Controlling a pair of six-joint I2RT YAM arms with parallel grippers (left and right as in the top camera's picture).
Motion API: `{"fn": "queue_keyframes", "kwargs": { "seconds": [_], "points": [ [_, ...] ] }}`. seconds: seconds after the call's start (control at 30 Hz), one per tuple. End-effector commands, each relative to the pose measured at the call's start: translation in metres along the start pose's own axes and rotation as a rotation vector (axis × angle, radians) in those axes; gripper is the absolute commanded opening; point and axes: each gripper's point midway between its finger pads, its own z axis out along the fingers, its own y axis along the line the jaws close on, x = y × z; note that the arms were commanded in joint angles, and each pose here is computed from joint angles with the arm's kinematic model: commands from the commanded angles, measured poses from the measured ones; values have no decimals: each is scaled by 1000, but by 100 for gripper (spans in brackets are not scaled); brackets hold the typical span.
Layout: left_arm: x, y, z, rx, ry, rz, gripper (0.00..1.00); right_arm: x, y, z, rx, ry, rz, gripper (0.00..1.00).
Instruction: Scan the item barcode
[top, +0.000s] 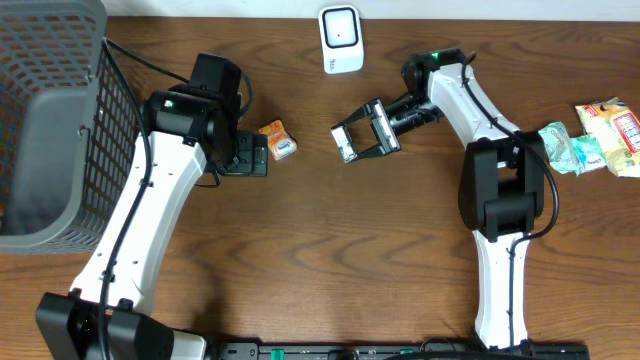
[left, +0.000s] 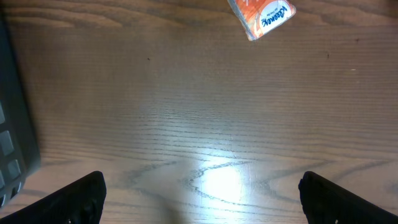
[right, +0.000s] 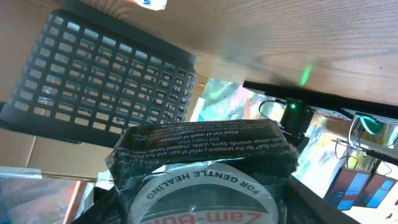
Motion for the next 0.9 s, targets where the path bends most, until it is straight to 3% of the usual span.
{"fn": "queue_keyframes", "kwargs": {
  "seconds": [0.0,0.6,0.8,0.87],
  "points": [
    [1,1,1,-7,7,-5,98,15,6,-2,-13,4,-21,45],
    [1,1,1,-7,7,-5,98,3,4,-2,19,-55,-59,44],
    [1,1,1,-7,7,-5,98,-9,-3,-4,67,-125,-72,44],
    [1,1,1,-7,7,-5,98,-29,-1,-7,95,-214,-141,43]
  ]
}}
